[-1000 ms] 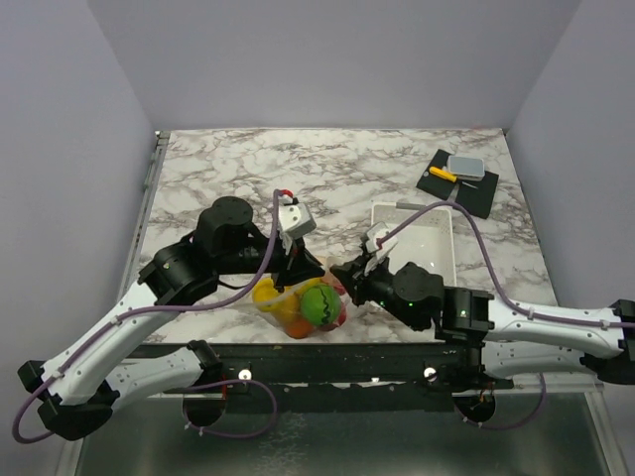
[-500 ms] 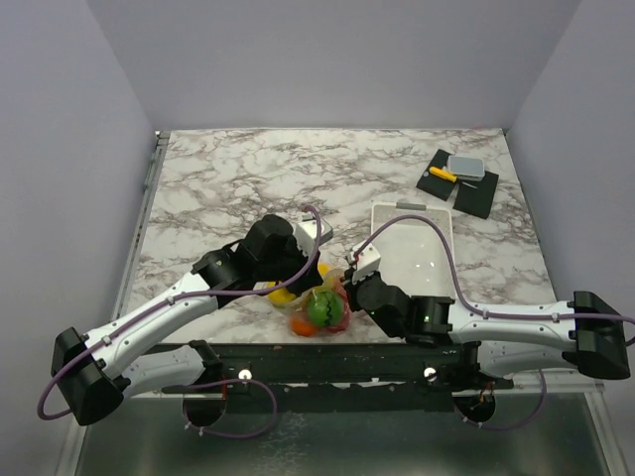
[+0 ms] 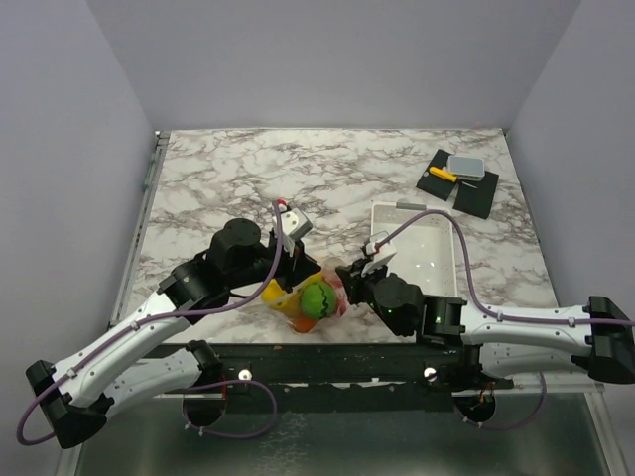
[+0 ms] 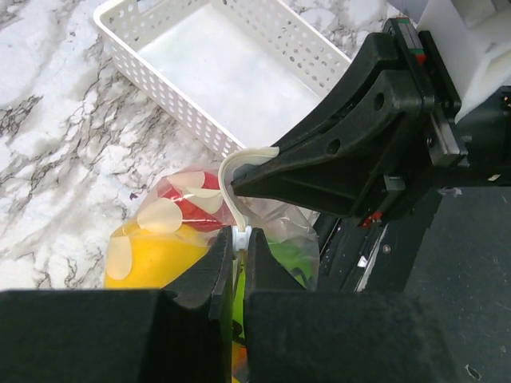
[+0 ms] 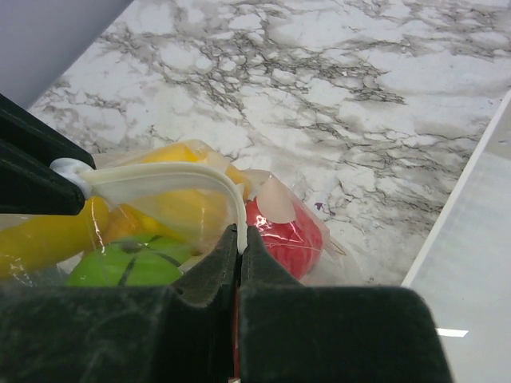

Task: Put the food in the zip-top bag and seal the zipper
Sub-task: Zip the zipper food storage bag at the center of the board.

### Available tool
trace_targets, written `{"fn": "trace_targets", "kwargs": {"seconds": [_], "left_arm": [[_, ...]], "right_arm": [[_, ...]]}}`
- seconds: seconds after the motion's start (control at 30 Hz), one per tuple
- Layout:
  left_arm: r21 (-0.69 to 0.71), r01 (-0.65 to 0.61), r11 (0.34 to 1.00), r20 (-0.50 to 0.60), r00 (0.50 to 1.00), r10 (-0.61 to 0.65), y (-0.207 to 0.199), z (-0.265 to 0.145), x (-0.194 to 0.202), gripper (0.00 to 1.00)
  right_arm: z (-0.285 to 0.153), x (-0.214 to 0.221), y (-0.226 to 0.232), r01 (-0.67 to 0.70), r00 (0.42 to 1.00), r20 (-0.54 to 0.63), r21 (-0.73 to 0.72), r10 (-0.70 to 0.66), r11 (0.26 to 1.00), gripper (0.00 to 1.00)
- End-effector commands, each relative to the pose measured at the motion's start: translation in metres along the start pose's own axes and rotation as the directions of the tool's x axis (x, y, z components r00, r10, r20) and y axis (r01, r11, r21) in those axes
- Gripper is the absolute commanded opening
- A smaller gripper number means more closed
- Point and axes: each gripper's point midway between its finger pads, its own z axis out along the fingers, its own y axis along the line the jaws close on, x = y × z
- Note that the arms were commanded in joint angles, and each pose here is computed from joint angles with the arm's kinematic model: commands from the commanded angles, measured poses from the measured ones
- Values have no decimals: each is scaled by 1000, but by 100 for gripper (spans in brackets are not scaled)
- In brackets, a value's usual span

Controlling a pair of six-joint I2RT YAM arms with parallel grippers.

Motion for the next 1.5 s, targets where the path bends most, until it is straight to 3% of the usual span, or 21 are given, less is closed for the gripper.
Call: {"fn": "trace_targets", "kwargs": {"seconds": [0.0, 0.67, 1.1, 1.23, 1.4, 1.47], "left_arm": [[-10, -44, 999, 132, 990, 45, -6, -19, -36, 0], [58, -66, 996, 130, 990, 58, -24, -44, -32, 0], [50, -81, 995, 199, 977, 70, -30, -69, -41, 0], [56, -78, 995, 215, 974, 65, -32, -74, -42, 0], [79, -74, 994, 207, 977, 56, -36, -73, -42, 0], [90, -73, 993, 198, 979, 54, -38, -71, -42, 0]], "right_arm": [[-8, 0, -20, 12, 1000, -8, 71, -11, 997, 1], [-42, -83, -48, -106, 980, 185, 146, 78, 984, 1], [-57, -94, -84, -129, 976, 211, 332, 60, 935, 1], [-55, -93, -80, -124, 978, 198, 310, 64, 943, 1], [-53, -96, -57, -64, 986, 165, 176, 34, 982, 1], [-55, -99, -50, -27, 989, 148, 137, 7, 990, 7]]}}
